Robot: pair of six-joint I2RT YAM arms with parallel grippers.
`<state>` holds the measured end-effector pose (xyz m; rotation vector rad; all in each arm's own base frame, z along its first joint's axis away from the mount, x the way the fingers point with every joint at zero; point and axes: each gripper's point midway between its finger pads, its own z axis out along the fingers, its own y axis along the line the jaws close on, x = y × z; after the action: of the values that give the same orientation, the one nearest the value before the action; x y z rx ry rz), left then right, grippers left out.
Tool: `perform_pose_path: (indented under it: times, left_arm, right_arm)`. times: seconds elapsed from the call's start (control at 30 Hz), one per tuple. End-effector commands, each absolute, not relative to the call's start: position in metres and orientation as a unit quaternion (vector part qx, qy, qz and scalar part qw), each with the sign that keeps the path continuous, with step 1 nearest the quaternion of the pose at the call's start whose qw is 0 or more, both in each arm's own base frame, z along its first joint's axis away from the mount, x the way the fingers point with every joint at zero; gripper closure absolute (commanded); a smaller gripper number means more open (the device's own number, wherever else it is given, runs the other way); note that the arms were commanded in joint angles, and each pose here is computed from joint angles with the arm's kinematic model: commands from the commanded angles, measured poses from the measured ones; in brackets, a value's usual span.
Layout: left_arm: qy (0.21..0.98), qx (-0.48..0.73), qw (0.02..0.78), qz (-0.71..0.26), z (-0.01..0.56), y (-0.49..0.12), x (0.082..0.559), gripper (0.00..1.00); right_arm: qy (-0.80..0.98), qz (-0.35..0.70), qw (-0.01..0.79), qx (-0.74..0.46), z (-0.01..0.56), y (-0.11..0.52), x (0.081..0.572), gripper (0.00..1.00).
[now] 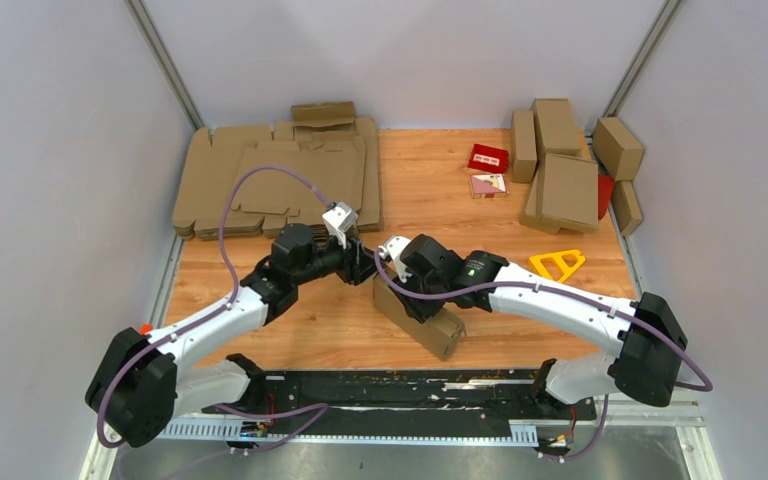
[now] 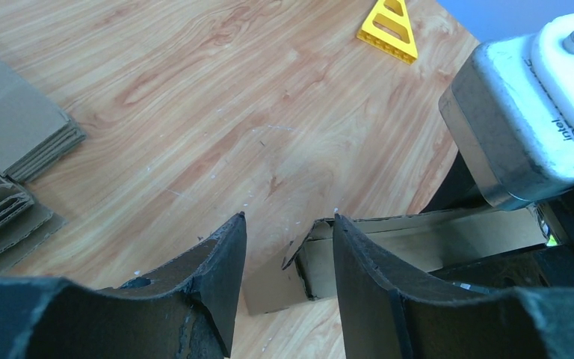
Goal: Fold the paper box
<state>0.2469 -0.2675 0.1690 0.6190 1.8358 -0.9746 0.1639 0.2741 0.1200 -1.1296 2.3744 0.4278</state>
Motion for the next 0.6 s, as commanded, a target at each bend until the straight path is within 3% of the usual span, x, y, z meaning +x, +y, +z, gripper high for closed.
perform_pose_path:
  times: [0.0,0.57]
  left_arm:
    - [0.721,0.268,0.498,-0.400,0.186,-0.269,0.246,0.46]
    - [0.707,0.268,0.503,-0.419,0.184,-0.268,0.235,0.49]
  right_arm:
    - [0.859,0.167,0.256,-0.411,0.132,0.282,0.171,0.72]
    - [0.859,0.163,0.258,-0.411,0.130,0.280,0.172,0.73]
